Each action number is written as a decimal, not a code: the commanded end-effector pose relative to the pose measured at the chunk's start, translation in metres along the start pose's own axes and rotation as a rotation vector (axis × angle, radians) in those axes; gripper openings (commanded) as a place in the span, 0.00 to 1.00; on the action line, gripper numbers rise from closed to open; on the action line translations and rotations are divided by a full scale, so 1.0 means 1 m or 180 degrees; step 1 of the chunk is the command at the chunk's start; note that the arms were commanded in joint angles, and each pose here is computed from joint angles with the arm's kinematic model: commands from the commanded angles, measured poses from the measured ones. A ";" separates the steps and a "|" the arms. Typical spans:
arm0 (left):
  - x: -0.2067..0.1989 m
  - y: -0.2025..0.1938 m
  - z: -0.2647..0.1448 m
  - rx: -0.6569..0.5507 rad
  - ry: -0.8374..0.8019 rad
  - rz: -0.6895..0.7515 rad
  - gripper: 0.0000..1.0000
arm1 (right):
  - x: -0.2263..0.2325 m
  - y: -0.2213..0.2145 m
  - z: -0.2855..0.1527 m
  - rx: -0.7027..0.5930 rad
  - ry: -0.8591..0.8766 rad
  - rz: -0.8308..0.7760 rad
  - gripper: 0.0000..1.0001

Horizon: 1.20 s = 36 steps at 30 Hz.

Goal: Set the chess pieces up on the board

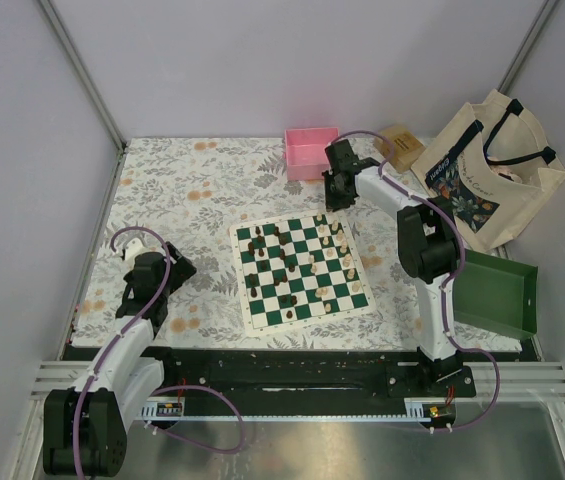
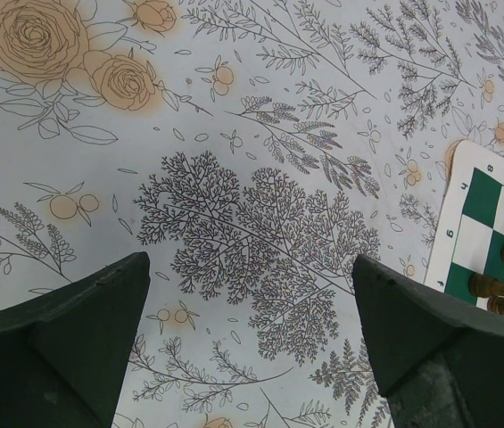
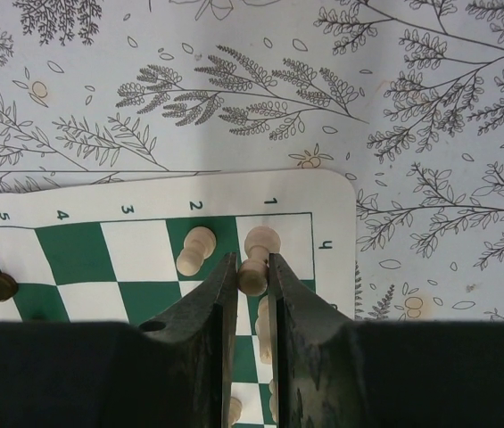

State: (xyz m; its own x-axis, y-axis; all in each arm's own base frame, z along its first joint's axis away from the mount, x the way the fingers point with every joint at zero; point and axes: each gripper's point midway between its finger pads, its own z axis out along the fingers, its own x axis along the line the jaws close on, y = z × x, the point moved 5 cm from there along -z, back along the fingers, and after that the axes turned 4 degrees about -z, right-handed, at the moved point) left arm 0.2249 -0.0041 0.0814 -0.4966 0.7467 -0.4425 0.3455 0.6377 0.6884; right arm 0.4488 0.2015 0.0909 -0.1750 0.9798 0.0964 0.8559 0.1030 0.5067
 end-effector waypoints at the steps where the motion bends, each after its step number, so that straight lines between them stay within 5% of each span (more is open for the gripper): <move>1: -0.013 0.017 -0.001 -0.0182 -0.0128 -0.0037 0.99 | 0.001 0.002 0.002 -0.0039 0.0049 0.0047 0.22; 19: -0.013 0.017 -0.001 -0.0179 -0.0124 -0.0036 0.99 | -0.001 -0.008 0.005 0.0039 0.0040 0.0035 0.22; 36: -0.013 0.017 -0.001 -0.0183 -0.0134 -0.0038 0.99 | 0.006 0.030 -0.029 -0.0236 0.0106 -0.0031 0.40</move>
State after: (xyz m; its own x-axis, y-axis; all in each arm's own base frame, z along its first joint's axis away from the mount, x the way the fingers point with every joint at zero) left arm 0.2249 -0.0041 0.0814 -0.4966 0.7467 -0.4425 0.3455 0.6377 0.6884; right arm 0.4436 0.2018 0.0884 -0.1781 0.9782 0.1072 0.8689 0.1052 0.4837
